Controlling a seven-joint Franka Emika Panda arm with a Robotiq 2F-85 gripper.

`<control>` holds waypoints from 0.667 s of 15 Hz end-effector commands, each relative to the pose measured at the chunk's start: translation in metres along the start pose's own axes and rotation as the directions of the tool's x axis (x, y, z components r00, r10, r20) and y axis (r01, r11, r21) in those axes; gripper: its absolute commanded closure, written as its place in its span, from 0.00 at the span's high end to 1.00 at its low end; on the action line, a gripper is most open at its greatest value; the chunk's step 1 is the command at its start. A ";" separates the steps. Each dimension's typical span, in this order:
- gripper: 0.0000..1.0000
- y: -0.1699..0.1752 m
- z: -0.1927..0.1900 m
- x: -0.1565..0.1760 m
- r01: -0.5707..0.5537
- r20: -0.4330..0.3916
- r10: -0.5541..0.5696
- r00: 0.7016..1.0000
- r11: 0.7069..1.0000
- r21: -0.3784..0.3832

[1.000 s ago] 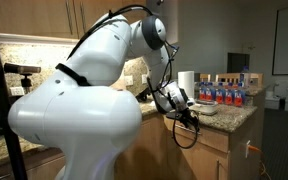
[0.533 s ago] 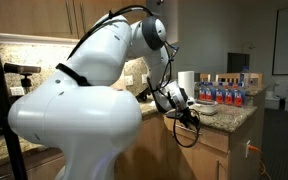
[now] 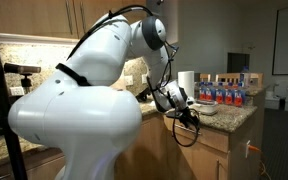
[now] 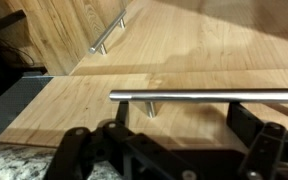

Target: Push the open drawer closed

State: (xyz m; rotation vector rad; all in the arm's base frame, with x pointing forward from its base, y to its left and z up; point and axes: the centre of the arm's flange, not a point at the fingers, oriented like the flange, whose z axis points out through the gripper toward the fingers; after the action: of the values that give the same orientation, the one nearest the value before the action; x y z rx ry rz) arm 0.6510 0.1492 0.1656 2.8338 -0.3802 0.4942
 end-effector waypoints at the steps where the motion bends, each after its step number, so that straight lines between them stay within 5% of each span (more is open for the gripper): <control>1: 1.00 0.018 -0.032 -0.009 -0.046 0.128 0.050 0.991 0.998 -0.033; 10: 1.00 0.029 -0.093 -0.062 -0.073 0.466 0.103 0.879 0.994 -0.081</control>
State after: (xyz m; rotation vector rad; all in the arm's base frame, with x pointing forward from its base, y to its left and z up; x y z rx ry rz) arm 0.5871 0.1669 0.2126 2.8192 -0.5923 -0.0645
